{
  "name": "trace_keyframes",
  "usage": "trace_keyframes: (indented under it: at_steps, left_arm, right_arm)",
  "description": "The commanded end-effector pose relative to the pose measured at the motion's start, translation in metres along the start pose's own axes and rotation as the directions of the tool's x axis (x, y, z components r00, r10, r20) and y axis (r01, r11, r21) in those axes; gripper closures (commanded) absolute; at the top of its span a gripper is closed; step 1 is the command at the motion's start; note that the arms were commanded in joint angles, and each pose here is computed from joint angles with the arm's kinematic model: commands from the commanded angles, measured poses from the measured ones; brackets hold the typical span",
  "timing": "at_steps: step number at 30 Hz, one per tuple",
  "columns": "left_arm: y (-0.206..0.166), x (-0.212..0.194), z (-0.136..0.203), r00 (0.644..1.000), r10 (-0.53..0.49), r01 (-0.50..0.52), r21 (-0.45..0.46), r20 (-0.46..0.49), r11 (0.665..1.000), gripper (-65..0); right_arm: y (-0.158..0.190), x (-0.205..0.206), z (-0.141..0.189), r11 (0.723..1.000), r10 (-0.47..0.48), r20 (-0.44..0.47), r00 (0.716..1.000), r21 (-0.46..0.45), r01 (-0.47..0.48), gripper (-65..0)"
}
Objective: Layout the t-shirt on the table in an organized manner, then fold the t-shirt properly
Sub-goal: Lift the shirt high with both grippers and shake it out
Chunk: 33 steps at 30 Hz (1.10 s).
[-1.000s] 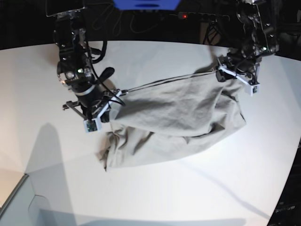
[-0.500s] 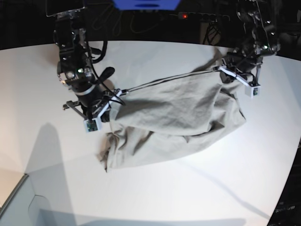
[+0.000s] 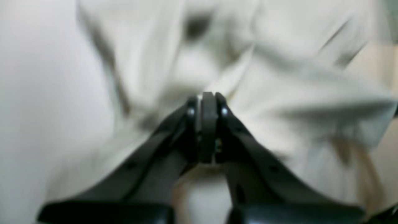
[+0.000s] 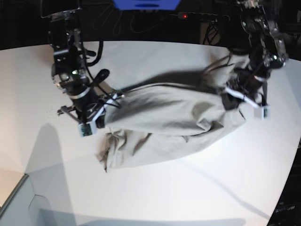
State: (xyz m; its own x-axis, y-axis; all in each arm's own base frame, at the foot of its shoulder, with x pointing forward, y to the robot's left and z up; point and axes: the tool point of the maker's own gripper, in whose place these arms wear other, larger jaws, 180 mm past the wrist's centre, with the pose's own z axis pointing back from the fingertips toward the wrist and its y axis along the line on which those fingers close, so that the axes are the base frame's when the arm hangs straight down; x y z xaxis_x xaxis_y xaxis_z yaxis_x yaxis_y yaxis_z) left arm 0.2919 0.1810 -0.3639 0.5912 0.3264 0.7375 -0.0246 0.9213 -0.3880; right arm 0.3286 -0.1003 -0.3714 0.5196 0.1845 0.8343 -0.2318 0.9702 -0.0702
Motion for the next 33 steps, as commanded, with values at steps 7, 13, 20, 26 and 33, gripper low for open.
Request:
trace_keyframes:
  at_steps: [7, 13, 20, 26, 33]
  left_arm:
    - [-0.059, 0.104, -0.016, 0.969, -0.094, 0.125, -0.124, 0.228, 0.984, 0.0]
    - [-0.099, 0.183, -0.013, 0.91, -0.132, 0.215, -0.174, 0.394, 0.961, 0.0]
    - [-0.141, 0.251, -0.009, 0.863, -0.171, 0.301, -0.212, 0.475, 0.93, 0.0]
    - [-0.135, 0.227, -0.01, 0.889, -0.193, 0.299, -0.207, 0.416, 0.932, 0.0]
    - [-0.07, 0.134, -0.019, 0.963, -0.168, 0.2, -0.138, 0.212, 0.97, 0.0]
  right_arm:
    - [-0.023, 0.068, -0.006, 0.998, 0.06, 0.159, 0.985, -0.038, -0.054, 0.0]
    - [-0.037, 0.13, -0.011, 0.995, 0.085, 0.275, 0.958, -0.073, -0.068, 0.0]
    - [-0.057, 0.204, -0.009, 0.988, 0.133, 0.4, 0.907, -0.124, -0.09, 0.0]
    - [-0.059, 0.164, -0.017, 0.991, 0.103, 0.323, 0.941, -0.115, -0.069, 0.0]
    - [-0.021, 0.068, -0.045, 1.0, -0.01, 0.109, 0.994, -0.024, 0.012, -9.4]
